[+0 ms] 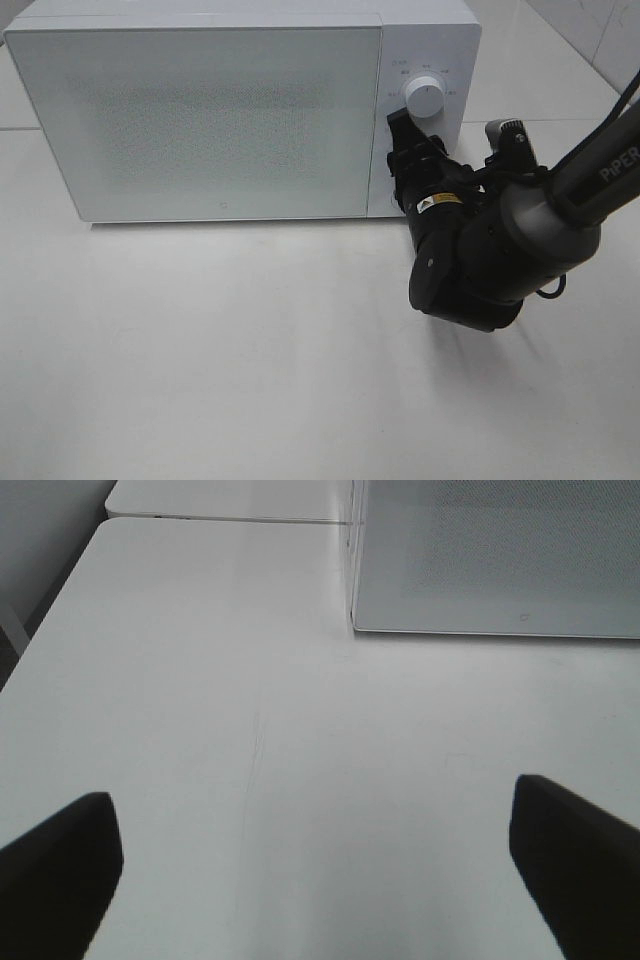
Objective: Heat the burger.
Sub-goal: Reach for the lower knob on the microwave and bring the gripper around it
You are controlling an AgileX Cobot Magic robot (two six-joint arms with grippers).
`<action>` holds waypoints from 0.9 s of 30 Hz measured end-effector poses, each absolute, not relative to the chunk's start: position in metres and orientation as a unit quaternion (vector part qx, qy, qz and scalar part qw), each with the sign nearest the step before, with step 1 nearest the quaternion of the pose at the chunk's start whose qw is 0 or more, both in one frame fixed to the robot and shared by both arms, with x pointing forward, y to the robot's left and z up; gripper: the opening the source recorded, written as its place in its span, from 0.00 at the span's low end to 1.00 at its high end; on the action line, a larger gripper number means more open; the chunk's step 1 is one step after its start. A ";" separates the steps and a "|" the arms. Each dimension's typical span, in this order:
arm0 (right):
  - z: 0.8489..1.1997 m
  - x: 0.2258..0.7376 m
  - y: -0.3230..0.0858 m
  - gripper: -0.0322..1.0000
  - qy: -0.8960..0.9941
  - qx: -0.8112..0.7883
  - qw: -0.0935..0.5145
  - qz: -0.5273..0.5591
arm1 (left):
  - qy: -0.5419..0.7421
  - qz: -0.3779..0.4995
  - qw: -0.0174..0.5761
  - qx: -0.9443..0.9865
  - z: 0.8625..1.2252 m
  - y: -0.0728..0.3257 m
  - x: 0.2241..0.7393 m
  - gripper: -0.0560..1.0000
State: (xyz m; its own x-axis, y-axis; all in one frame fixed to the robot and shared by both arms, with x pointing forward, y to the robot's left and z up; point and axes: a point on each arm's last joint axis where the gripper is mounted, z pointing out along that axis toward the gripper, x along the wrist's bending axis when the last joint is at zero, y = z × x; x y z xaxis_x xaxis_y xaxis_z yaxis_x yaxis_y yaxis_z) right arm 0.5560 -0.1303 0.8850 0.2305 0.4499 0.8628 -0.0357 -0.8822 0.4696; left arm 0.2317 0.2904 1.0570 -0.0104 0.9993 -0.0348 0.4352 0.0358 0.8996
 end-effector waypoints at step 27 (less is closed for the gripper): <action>0.883 0.555 -0.131 0.48 -0.070 0.769 0.033 0.635 | 0.609 0.367 0.384 0.589 1.057 0.290 0.232 0.98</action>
